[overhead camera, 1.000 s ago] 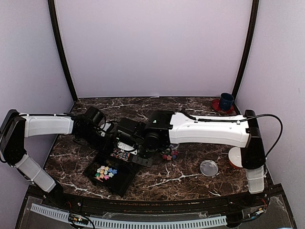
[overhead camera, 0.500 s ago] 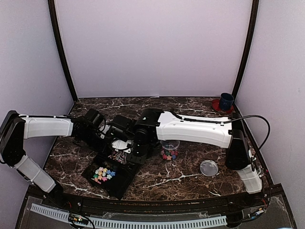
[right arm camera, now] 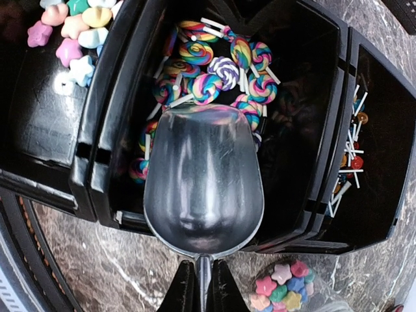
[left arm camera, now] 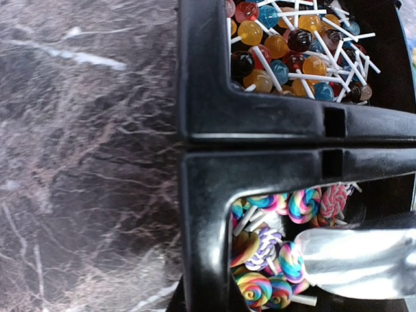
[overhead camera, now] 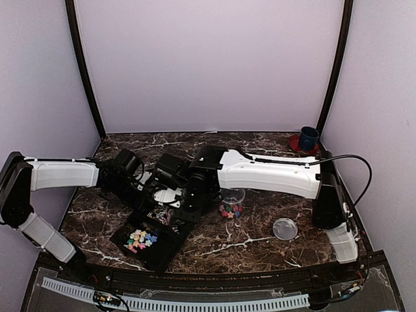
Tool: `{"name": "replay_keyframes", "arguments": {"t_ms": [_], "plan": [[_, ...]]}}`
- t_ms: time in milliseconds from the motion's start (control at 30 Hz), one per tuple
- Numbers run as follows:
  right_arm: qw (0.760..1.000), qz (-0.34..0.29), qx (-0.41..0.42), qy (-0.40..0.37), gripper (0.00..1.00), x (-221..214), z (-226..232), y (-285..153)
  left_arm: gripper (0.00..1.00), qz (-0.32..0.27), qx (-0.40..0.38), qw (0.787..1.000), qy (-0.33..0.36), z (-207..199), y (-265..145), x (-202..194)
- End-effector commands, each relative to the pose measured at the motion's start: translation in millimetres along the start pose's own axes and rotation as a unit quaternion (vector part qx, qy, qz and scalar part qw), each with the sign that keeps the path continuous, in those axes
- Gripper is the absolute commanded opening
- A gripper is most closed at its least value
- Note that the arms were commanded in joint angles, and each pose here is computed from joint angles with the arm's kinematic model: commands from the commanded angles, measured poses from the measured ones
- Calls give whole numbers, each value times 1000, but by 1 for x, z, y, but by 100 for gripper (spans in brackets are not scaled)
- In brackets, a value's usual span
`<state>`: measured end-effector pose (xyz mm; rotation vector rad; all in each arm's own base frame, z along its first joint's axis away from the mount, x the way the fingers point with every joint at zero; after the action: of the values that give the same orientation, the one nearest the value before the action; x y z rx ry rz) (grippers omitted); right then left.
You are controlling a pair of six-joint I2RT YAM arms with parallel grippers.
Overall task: Pack the candies
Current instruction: Scoop the fake candies from the storage box.
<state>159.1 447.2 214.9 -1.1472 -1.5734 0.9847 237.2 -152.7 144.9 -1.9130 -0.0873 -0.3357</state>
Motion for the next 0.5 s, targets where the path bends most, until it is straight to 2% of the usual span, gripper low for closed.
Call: {"name": "replay_keyframes", "arguments": {"t_ms": [0,267,467], "plan": [[997,63,31,-12,0,-32,8,-17,0,-37,-105,993,25,-27,-22,20],[997,66,39,-18,0,-42,10,-29,0,-32,-108,993,25,-25,-20,20],[994,85,63,-30,0,-42,14,-4,0,-33,-118,992,33,-27,-20,21]]}}
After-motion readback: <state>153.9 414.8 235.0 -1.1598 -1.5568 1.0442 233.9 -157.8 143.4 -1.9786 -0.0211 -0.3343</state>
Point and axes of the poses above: each gripper's point midway between its finger pads, its own y axis out along the fingers, its own z axis along the line the jaws close on, x = y × z, the point moved 10 cm from there along -y, back along the fingers, and after that the axes turned 14 degrees about -y, right-handed, at the moved point
